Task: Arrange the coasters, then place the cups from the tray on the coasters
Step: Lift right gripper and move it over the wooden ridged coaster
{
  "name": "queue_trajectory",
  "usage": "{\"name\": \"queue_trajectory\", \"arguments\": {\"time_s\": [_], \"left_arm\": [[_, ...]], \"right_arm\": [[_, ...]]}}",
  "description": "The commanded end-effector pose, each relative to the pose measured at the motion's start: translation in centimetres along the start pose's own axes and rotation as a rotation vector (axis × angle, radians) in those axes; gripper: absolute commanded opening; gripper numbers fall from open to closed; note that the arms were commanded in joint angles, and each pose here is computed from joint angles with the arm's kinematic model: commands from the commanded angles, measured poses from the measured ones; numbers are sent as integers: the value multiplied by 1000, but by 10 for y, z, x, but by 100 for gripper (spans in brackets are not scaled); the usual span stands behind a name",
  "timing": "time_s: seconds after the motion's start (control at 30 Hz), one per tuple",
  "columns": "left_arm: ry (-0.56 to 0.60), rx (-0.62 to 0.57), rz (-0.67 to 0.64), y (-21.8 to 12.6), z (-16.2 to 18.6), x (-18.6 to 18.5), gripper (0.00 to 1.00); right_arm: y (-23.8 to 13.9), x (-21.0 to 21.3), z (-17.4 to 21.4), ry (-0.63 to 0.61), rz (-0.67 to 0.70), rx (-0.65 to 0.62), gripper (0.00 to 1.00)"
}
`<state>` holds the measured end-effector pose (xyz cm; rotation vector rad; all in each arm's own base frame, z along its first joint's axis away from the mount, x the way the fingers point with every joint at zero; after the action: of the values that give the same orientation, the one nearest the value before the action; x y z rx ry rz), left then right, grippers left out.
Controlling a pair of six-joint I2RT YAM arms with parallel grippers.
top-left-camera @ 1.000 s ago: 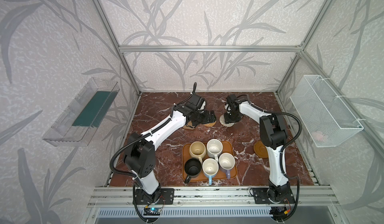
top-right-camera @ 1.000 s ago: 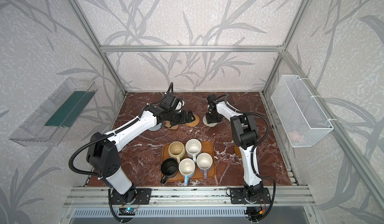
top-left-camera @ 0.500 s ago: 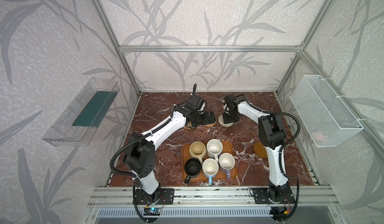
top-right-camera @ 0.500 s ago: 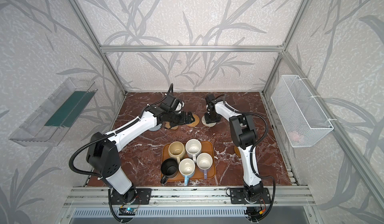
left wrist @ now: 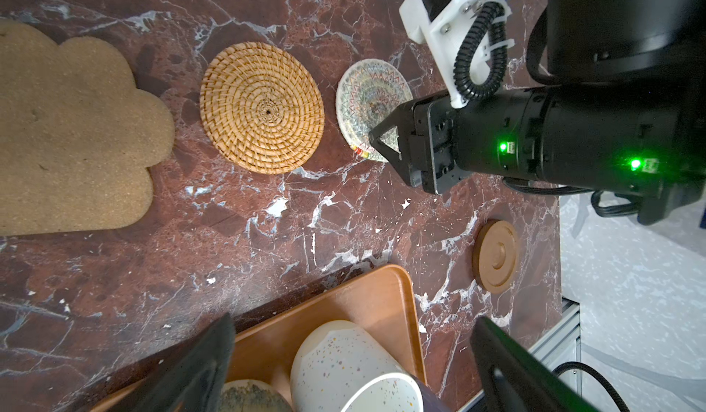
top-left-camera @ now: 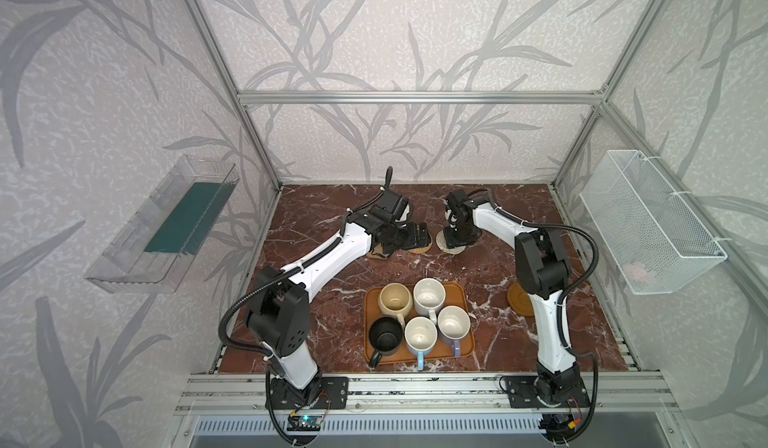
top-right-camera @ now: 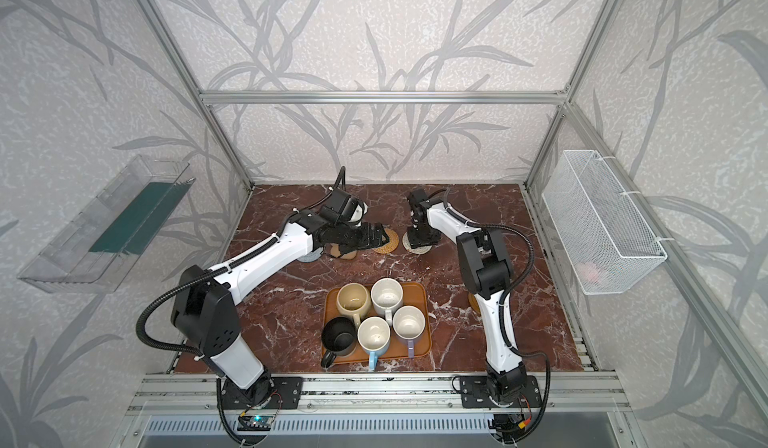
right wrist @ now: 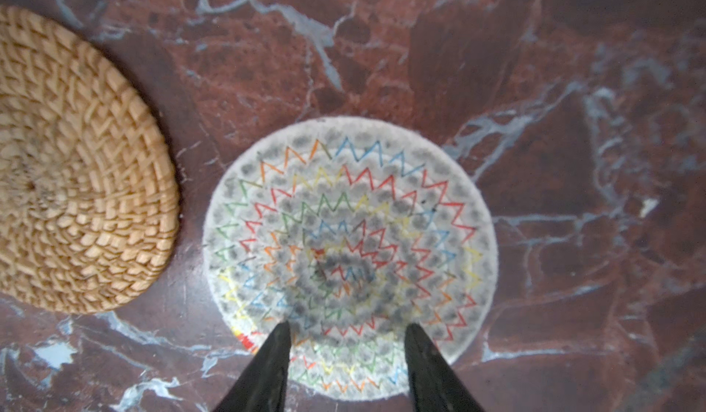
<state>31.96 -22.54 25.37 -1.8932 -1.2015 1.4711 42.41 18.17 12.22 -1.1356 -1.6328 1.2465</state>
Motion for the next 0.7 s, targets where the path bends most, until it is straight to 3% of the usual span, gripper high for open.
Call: {"name": "queue_trajectory", "arguments": {"time_s": [0.0,0.37,0.47,0.67], "left_arm": [[13,-35,5,-12,1,-4,99],[36,-53,0,-26,-2,-10,99],[51,-64,25,-34,-2,-13,99],[50,-74,75,-43,1,-17,99]], "right_arm": [[-7,3,2,-9,-12,17,51],[-57,8,9,-2,-81,-180,58],[-80,7,16,6,-71,-234,80],[-124,4,42,21,-55,-310,98]]}}
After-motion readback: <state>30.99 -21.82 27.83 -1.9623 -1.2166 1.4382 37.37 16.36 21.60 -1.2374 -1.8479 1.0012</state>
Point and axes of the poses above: each gripper's point midway between its finger pads, its own y axis out along the fingers, its own x axis along the line the jaws close on, z = x × y, the point moved 10 cm from there along -y, back along the fingers, and after that the axes turned 5 degrees about -y, right-handed, at the moved point
